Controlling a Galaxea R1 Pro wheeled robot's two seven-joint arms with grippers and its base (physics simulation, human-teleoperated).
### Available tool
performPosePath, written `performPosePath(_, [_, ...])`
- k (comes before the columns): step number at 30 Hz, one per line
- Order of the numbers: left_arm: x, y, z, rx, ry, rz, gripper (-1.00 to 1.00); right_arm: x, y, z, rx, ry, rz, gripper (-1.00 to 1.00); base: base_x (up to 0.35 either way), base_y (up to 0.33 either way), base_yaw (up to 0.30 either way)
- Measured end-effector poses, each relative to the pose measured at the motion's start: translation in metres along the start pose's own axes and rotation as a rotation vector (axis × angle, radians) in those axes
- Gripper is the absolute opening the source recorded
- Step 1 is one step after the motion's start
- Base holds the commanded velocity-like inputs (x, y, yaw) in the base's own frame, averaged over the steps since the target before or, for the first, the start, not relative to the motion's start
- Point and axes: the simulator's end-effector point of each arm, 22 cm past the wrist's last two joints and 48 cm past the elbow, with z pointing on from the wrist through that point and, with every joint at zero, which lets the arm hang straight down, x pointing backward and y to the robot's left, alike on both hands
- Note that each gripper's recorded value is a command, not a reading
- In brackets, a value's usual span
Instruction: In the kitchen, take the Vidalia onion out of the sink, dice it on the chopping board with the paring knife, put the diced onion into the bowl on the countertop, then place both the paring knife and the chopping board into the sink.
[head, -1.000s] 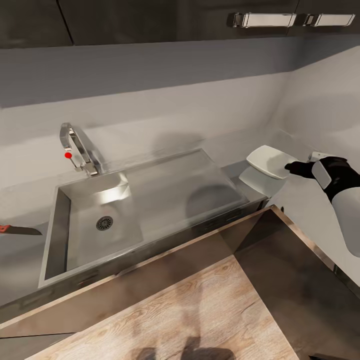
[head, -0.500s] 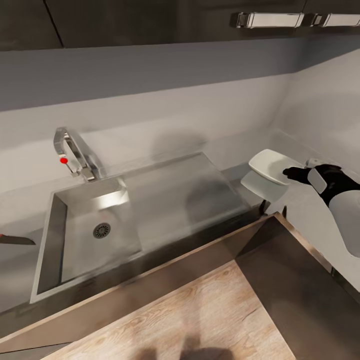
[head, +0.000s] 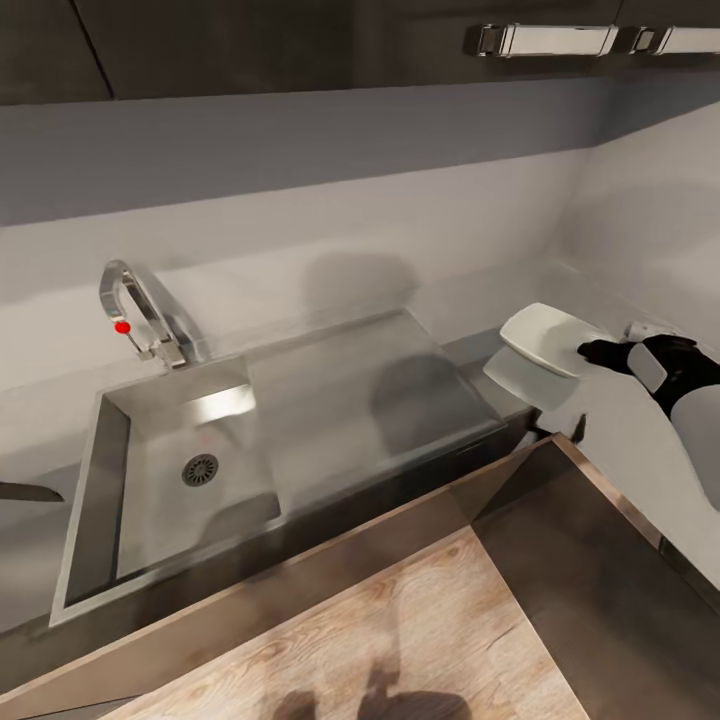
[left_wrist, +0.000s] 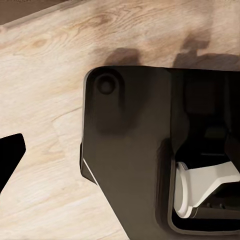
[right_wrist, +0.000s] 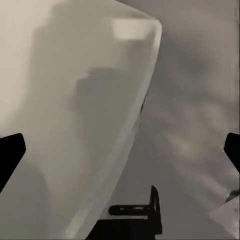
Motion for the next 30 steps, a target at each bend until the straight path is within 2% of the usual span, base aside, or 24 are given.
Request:
performPosePath(4, [-0.001, 0.000, 0.000, 0.000, -0.001, 0.001, 1.00, 0.006, -0.009, 0.001, -0.002, 0.015, 0.013, 1.00, 0.000, 0.000, 0.000])
performPosePath(9, [0.000, 0.000, 0.000, 0.000, -0.001, 0.001, 1.00, 0.020, -0.007, 0.004, -0.050, 0.046, 0.043, 1.00, 0.000, 0.000, 0.000])
performPosePath(21, [0.000, 0.000, 0.000, 0.000, 0.002, 0.001, 1.00, 0.035, 0.002, 0.007, -0.084, 0.078, 0.048, 1.00, 0.000, 0.000, 0.000])
performPosePath(30, [0.003, 0.001, -0.002, -0.002, 0.012, 0.001, 1.00, 0.043, 0.003, 0.012, -0.085, 0.089, 0.045, 1.00, 0.000, 0.000, 0.000])
